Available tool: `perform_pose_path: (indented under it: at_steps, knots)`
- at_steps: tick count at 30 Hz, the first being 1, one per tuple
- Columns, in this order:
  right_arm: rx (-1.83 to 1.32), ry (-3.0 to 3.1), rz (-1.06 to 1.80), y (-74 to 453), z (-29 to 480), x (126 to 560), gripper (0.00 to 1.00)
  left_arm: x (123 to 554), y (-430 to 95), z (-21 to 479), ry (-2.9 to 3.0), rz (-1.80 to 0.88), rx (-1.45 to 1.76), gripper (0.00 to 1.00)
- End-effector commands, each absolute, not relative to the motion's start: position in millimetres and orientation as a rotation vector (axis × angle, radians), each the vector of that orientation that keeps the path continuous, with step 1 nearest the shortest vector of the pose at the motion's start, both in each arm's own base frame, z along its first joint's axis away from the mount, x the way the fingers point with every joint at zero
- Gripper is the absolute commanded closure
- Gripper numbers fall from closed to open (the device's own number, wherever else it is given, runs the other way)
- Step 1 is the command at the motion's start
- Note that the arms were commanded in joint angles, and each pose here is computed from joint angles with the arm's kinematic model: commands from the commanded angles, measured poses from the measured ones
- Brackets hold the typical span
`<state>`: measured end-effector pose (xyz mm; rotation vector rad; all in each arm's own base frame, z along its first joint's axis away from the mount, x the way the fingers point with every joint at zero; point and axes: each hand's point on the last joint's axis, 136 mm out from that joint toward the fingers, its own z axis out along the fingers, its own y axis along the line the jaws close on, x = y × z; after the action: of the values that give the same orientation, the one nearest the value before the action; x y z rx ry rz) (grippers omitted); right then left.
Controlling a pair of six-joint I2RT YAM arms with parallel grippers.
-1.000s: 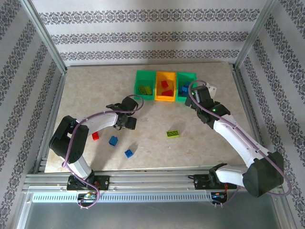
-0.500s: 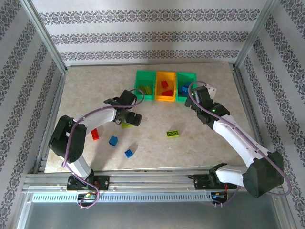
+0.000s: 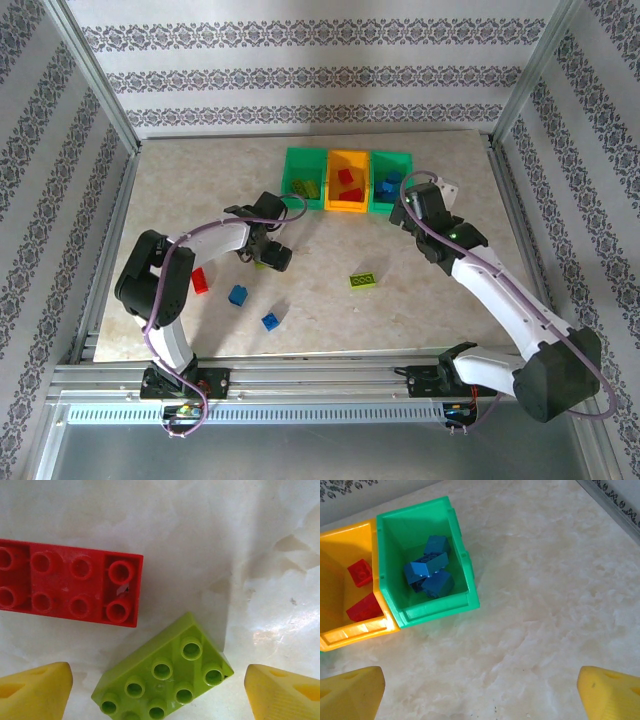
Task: Sort the legos into containers by color
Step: Pick up the lego from the center of the table.
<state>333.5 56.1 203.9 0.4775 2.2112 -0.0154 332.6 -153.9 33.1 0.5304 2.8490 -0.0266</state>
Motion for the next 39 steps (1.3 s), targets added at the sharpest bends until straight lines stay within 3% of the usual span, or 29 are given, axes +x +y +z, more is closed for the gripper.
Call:
perform_pose_path:
  at_steps: [1, 13, 17, 25, 31, 39]
  knots:
    - [0.491, 2.217, -0.040, 53, 199, 326, 0.02, 329, -150, 30, 2.890, -0.028, 0.540, 0.14]
    - [0.488, 2.218, -0.057, 52, 198, 326, 0.02, 310, -158, 22, 2.949, -0.148, 0.462, 0.35]
    - [0.487, 2.217, -0.060, 52, 198, 327, 0.02, 304, -155, 22, 2.962, -0.152, 0.431, 0.49]
    - [0.488, 2.218, -0.057, 53, 197, 330, 0.02, 302, -155, 21, 2.953, -0.169, 0.385, 0.67]
    - [0.489, 2.221, -0.058, 53, 197, 329, 0.02, 315, -163, 39, 2.872, -0.226, 0.333, 0.73]
    - [0.505, 2.228, -0.050, 52, 190, 325, 0.02, 361, -180, 108, 2.608, -0.325, 0.199, 0.79]
